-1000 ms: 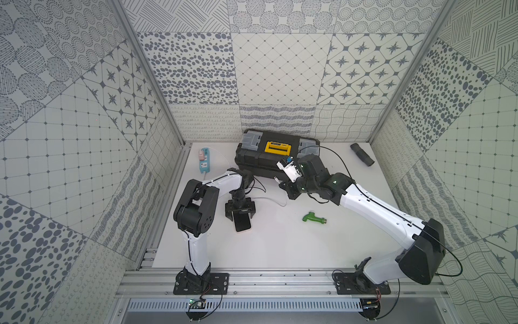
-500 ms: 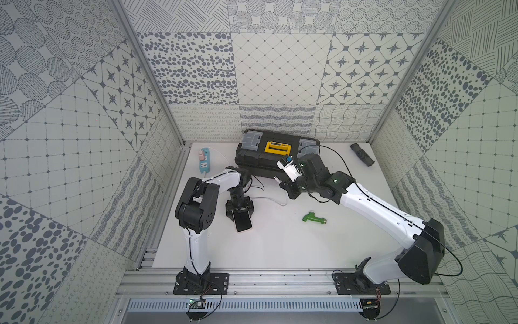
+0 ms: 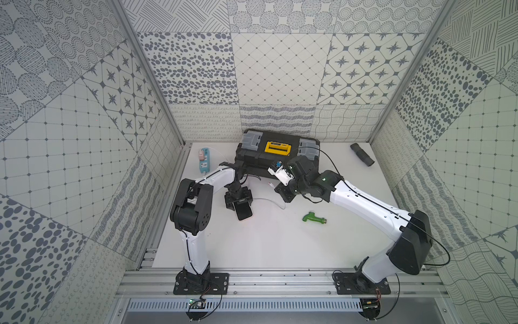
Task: Plug the charging cable into the phone
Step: Pick up the phone at the center of the board.
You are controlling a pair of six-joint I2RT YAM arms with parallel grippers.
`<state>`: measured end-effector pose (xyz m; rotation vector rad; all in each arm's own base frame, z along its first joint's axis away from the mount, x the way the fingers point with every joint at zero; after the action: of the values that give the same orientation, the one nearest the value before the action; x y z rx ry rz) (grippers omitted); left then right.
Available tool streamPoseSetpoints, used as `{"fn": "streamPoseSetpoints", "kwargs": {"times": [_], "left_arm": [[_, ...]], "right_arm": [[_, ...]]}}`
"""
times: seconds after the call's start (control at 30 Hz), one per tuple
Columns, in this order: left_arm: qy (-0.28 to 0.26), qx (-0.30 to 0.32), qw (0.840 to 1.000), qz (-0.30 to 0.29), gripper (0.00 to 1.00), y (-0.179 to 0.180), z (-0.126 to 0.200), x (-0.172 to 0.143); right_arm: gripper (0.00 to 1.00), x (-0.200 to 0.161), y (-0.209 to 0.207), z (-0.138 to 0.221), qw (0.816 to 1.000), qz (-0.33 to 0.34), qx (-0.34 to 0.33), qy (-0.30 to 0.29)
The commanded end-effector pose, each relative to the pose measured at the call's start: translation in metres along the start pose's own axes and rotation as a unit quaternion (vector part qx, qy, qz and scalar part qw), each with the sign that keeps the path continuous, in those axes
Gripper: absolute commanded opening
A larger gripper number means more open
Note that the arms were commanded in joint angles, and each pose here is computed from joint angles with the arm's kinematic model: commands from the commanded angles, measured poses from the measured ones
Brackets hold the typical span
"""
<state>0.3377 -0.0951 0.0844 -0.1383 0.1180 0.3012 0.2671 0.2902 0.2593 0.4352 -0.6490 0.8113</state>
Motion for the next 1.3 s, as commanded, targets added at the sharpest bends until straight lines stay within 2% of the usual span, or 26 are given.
{"fn": "streamPoseSetpoints", "kwargs": {"times": [0.0, 0.13, 0.43, 0.9, 1.27], "left_arm": [[-0.023, -0.046, 0.999, 0.017, 0.0, -0.01, 0.015, 0.013], [-0.021, -0.061, 0.998, 0.024, 0.0, -0.013, 0.019, 0.015], [-0.02, -0.115, 0.992, 0.049, 0.0, -0.015, 0.033, 0.018], [-0.022, -0.187, 0.979, 0.074, 0.0, -0.025, 0.054, 0.022], [-0.032, -0.21, 0.972, 0.102, 0.0, -0.029, 0.066, 0.027]], "right_arm": [[0.0, 0.007, 0.004, -0.003, 0.999, 0.035, -0.012, -0.005], [0.0, -0.005, 0.011, -0.014, 0.997, 0.072, -0.031, 0.022], [0.0, -0.014, 0.016, -0.022, 0.992, 0.107, -0.047, 0.041], [0.0, -0.03, 0.021, -0.03, 0.991, 0.114, -0.04, 0.062], [0.0, -0.048, 0.025, -0.055, 0.974, 0.178, -0.086, 0.107]]}}
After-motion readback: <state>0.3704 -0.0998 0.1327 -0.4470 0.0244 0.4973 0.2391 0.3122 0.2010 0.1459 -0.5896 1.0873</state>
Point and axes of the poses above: each gripper's point midway between its finger pads, its own z axis back along the fingers, its own y axis along the line the jaws close on, x = y × z, the point moved 6 cm from there along z, back along the fingers, and after that the axes turned 3 degrees about -z, right-handed, at the moved point
